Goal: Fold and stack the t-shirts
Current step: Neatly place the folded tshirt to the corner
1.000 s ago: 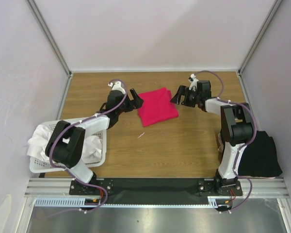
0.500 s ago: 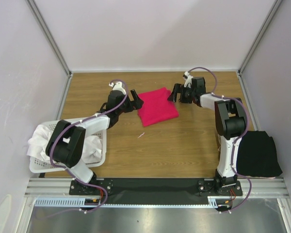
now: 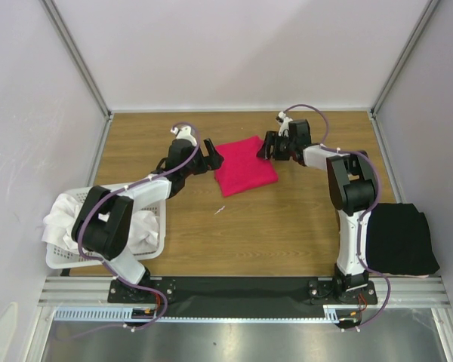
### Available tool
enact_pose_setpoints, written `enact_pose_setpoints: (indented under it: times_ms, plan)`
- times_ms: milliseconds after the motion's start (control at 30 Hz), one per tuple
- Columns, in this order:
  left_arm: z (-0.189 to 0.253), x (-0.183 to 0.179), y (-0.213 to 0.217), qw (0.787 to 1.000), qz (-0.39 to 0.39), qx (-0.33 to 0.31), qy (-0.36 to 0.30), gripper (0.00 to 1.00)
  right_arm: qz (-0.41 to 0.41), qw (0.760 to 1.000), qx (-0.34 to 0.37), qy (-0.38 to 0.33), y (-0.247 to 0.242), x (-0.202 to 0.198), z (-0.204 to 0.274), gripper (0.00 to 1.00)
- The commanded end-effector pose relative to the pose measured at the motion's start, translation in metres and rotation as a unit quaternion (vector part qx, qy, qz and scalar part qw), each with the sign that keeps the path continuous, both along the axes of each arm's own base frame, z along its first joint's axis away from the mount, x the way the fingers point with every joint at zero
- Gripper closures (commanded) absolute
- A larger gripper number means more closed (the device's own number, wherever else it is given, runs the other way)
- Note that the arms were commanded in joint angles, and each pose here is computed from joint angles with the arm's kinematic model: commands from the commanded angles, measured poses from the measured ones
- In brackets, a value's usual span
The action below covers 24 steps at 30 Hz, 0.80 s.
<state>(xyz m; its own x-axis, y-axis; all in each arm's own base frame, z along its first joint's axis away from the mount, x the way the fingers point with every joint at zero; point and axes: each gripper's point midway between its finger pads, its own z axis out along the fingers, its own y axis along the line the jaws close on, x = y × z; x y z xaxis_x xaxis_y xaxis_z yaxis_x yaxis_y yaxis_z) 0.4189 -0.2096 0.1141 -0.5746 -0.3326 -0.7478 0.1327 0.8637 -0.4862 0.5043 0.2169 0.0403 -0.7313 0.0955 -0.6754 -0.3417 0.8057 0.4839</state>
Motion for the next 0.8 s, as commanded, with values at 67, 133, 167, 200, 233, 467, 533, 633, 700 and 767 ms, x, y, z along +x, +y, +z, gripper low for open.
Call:
enact_pose_setpoints:
  times_ms: [67,133,167,200,233,467,533,633,700,767]
  plan:
    - [0.024,0.005,-0.002,1.000,-0.013,0.011,-0.026,0.00,-0.023,0.992,-0.091,0.082,-0.011,-0.037,-0.055,0.37]
    - [0.025,0.005,0.000,0.999,-0.014,0.019,-0.024,0.00,-0.025,0.991,-0.098,0.092,-0.013,-0.046,-0.063,0.41]
    - [0.027,0.005,0.001,0.999,-0.014,0.019,-0.025,0.00,-0.024,0.990,-0.101,0.097,-0.011,-0.050,-0.067,0.52]
    - [0.030,0.005,0.000,0.999,-0.018,0.018,-0.027,0.00,-0.028,0.990,-0.098,0.100,-0.010,-0.051,-0.070,0.58]
    - [0.031,0.004,0.002,0.999,-0.019,0.019,-0.025,0.00,-0.030,0.990,-0.096,0.103,-0.011,-0.052,-0.072,0.65]
    - [0.044,0.000,0.016,0.999,-0.026,0.040,-0.010,0.00,-0.022,0.986,-0.087,0.140,-0.002,-0.077,-0.073,1.00]
    - [0.046,-0.006,0.016,0.998,-0.042,0.040,0.004,0.00,-0.027,0.985,-0.086,0.147,-0.003,-0.093,-0.059,1.00]
    - [0.056,-0.014,0.023,0.997,-0.053,0.060,0.021,0.00,-0.052,0.980,-0.104,0.164,-0.014,-0.114,-0.028,1.00]
    - [0.065,-0.020,0.028,0.995,-0.061,0.074,0.030,0.00,-0.054,0.974,-0.128,0.180,-0.018,-0.137,-0.015,1.00]
    - [0.067,-0.024,0.037,0.995,-0.057,0.079,0.034,0.00,-0.071,0.972,-0.171,0.146,-0.030,-0.143,0.008,1.00]
